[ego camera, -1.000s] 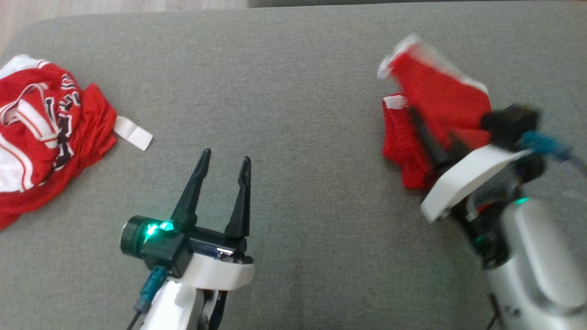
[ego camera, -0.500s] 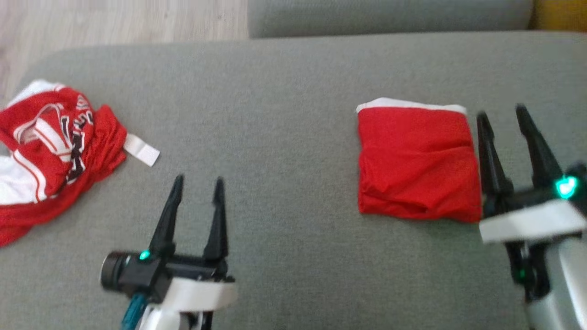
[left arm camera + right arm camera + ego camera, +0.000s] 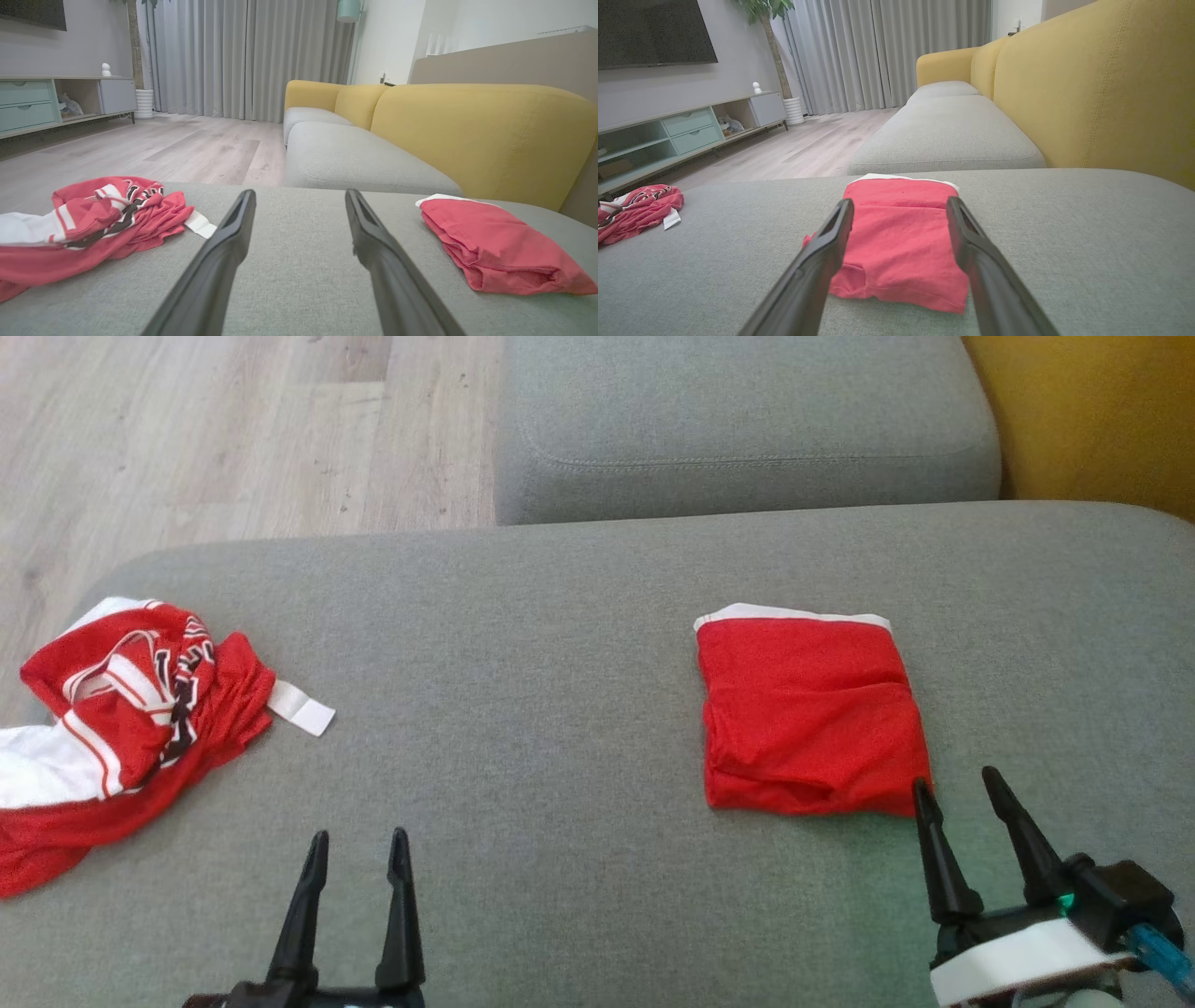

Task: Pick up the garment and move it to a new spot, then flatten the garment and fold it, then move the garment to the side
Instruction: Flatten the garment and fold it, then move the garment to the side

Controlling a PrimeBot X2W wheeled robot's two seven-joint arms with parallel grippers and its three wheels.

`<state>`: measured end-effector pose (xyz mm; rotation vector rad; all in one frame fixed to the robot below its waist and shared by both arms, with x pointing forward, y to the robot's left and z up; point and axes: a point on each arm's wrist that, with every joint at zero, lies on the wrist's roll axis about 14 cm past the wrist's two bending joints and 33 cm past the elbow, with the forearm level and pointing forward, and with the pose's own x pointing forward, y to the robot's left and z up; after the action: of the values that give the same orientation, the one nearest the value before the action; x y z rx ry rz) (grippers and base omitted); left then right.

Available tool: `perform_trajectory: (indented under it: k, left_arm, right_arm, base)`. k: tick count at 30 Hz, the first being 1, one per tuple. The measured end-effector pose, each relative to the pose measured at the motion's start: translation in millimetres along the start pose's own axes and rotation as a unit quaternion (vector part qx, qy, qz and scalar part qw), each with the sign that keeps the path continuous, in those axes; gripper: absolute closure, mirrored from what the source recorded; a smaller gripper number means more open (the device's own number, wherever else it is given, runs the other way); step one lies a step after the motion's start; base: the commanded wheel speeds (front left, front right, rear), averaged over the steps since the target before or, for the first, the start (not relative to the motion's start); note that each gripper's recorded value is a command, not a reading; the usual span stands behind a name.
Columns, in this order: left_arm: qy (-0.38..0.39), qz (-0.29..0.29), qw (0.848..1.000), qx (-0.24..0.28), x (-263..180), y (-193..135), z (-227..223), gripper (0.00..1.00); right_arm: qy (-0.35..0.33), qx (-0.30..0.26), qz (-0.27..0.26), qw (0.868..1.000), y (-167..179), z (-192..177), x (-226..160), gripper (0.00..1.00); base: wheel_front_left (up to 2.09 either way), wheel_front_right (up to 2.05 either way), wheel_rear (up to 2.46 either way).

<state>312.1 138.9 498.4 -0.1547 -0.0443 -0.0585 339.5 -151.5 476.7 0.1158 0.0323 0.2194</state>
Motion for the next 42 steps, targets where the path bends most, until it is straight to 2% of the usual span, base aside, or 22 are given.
perform_trajectory:
  k: [24,42]
  left_arm:
    - [0.019,0.019,1.000,0.003,-5,12,-11,0.00]
    - [0.037,0.001,0.999,0.008,5,4,-21,0.00]
  right_arm:
    - [0.006,0.005,0.010,1.000,11,-5,6,0.00]
    - [0.036,0.004,-0.011,0.999,-3,-24,6,0.00]
  base:
    - [0.00,0.00,0.00]
    - [0.00,0.00,0.00]
